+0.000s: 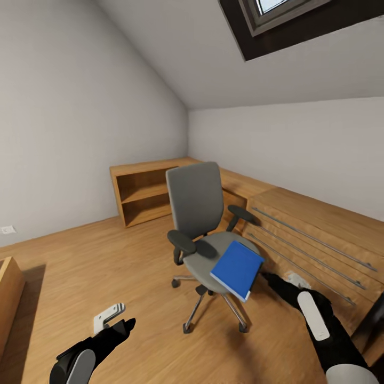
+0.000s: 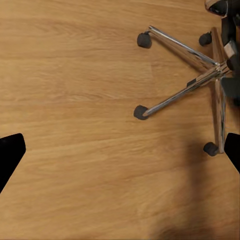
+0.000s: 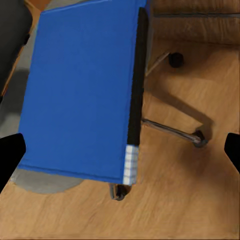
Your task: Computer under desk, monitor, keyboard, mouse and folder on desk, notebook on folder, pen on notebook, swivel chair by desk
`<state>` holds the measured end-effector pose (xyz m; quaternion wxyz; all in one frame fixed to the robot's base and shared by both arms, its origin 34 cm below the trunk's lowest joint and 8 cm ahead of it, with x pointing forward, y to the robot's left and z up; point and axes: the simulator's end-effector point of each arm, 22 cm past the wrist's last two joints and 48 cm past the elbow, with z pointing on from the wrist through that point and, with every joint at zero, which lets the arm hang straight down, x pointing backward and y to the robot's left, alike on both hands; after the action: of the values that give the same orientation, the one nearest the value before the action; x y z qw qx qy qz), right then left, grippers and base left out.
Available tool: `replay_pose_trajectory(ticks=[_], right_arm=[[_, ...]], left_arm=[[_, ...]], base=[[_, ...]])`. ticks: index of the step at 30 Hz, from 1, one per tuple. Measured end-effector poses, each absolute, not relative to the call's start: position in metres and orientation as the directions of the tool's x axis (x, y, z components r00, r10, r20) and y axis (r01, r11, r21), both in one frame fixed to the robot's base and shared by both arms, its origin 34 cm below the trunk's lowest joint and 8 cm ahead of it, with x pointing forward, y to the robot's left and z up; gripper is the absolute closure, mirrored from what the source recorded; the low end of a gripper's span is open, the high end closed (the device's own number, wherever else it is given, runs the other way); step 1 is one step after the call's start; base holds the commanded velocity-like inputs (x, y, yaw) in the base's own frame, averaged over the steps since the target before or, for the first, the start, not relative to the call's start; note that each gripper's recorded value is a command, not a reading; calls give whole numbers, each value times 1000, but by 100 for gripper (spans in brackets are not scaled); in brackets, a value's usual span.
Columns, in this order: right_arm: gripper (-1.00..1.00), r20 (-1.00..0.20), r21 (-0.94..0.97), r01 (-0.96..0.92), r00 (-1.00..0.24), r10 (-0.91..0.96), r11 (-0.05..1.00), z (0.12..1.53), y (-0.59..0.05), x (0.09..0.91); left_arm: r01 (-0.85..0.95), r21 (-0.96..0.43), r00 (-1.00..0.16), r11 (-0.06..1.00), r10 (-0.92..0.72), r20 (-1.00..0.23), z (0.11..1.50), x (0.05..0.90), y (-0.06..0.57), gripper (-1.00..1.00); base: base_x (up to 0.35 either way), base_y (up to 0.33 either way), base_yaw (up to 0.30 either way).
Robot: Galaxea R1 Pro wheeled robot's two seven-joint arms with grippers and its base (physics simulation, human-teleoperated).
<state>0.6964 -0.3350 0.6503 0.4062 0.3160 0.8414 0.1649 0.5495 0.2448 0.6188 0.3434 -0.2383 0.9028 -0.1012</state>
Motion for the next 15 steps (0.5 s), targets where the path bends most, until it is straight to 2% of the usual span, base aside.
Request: replay_pose_trajectory(ticks=[5,11,15], right_arm=[[-100,-440,696,349,-483,757,627,641,-344,689],[-100,-320,809,276,-534,783,519,630,-326,679],[-100,-293,837,257,-536,792,483,623,-322,676]], left_arm=[[-362,-346,-650,866,-500,-572,609,548,245,-100],[-366,-346,-648,864,-503,-572,596,545,247,-100],[-367,-346,-648,863,-505,-571,588,544,248,-100]], base=[[0,0,-183],[0,0,-27],[0,0,-2]])
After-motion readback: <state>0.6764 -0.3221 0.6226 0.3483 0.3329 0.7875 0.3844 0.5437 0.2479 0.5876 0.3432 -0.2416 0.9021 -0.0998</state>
